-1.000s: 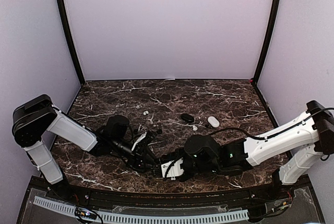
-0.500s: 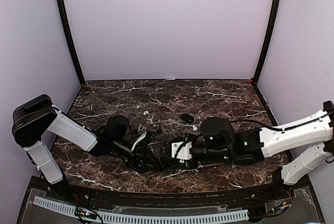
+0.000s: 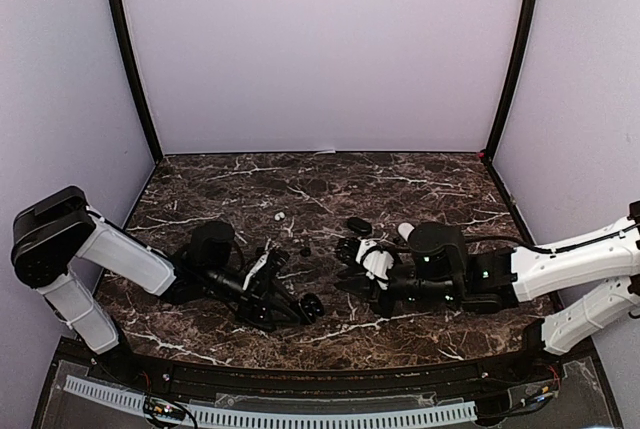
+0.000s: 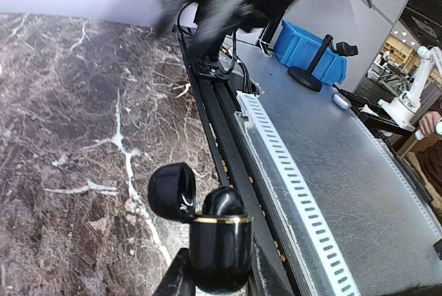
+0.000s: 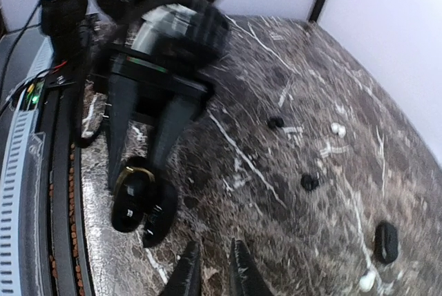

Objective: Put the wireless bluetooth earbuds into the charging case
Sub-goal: Insert the left earbud into the left side groove of the charging case, then turn over the right earbud at the center of the board.

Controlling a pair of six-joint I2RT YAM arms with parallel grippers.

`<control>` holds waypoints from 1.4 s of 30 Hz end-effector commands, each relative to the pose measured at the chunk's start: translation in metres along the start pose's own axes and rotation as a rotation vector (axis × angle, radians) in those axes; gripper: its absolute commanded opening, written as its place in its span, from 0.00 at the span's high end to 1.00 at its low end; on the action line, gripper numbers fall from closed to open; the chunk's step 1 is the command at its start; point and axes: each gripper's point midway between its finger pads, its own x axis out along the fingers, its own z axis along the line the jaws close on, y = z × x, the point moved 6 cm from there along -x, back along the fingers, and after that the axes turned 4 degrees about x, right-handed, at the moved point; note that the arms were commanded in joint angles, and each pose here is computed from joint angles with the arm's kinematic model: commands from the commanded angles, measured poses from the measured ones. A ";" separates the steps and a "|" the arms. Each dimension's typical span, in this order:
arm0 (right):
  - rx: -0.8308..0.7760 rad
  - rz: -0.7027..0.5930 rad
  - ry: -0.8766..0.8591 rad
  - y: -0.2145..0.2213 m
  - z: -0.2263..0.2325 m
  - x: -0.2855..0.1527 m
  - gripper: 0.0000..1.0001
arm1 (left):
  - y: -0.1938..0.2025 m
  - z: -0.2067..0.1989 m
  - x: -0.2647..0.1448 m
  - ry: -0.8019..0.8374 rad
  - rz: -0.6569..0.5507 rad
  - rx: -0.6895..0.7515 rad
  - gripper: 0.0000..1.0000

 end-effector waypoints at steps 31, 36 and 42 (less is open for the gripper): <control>0.855 0.268 0.798 0.106 -0.170 -0.016 0.71 | -0.035 0.021 -0.073 -0.579 -0.325 0.062 0.93; 0.870 0.261 0.809 0.098 -0.178 -0.006 0.66 | -0.042 0.027 -0.076 -0.622 -0.357 -0.030 0.93; 0.868 0.288 0.815 0.100 -0.189 0.012 0.69 | -0.028 0.021 -0.077 -0.636 -0.342 0.050 0.92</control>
